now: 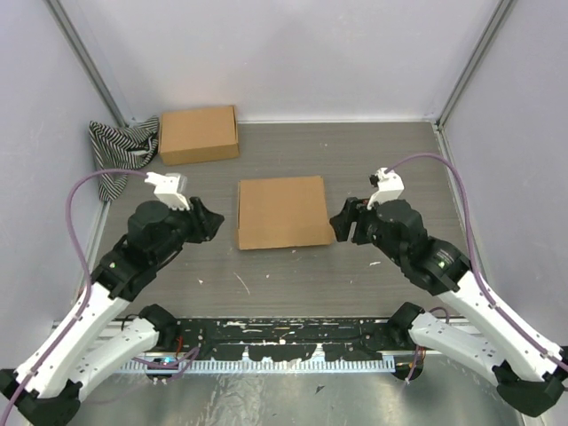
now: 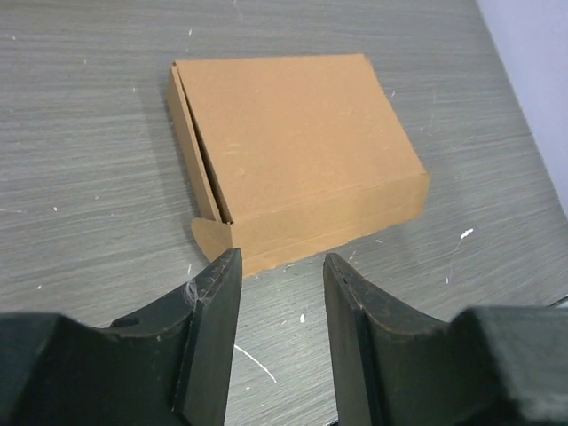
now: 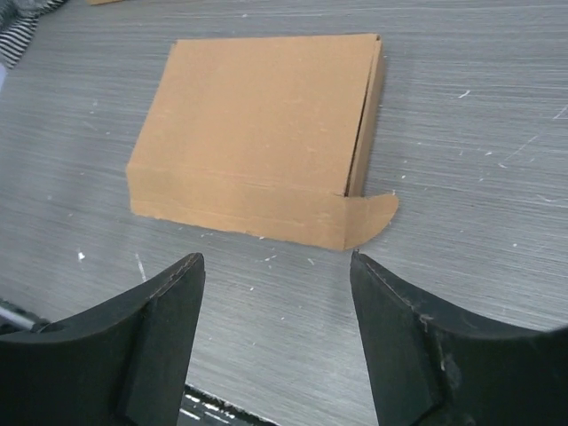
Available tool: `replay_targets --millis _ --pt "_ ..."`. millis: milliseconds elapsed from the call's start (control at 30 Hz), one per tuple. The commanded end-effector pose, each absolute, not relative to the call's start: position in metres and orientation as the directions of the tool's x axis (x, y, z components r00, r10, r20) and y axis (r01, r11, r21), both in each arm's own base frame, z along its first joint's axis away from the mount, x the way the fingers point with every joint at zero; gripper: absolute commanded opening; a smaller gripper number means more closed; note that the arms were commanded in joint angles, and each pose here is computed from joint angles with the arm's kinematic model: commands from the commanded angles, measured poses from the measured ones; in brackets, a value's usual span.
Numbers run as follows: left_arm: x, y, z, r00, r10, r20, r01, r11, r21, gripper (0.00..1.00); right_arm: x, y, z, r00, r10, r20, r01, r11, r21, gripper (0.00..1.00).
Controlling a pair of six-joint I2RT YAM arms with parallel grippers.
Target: Fold the paper box
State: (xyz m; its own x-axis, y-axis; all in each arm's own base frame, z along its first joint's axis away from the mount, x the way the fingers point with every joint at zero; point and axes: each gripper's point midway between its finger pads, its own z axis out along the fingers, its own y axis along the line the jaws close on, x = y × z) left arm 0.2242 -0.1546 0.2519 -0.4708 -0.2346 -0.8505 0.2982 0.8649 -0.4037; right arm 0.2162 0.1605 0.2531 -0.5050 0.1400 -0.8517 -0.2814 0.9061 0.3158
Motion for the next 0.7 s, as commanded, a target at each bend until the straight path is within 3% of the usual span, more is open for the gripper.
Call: replay_targets --millis 0,133,333,667 --pt "0.24 -0.164 0.225 -0.556 -0.181 -0.812 0.247 0.896 -0.369 0.5 0.244 0.159 0.239 -0.532 0.065 -0.844 -0.193 0.961 0.196 0.73" --pt "0.266 -0.176 0.204 -0.614 -0.126 -0.779 0.209 0.926 -0.315 0.54 0.286 0.174 0.205 -0.586 -0.003 -0.81 -0.153 0.982 0.107 0.74" --pt "0.309 -0.185 0.174 -0.64 -0.061 -0.766 0.15 0.968 -0.202 0.6 0.342 0.183 0.158 -0.666 0.043 -0.744 -0.171 0.963 0.209 0.69" --pt "0.347 -0.189 0.094 -0.764 0.053 -0.643 0.093 0.995 -0.028 0.6 0.372 0.194 0.098 -0.745 -0.024 -0.666 -0.202 0.961 0.191 0.65"
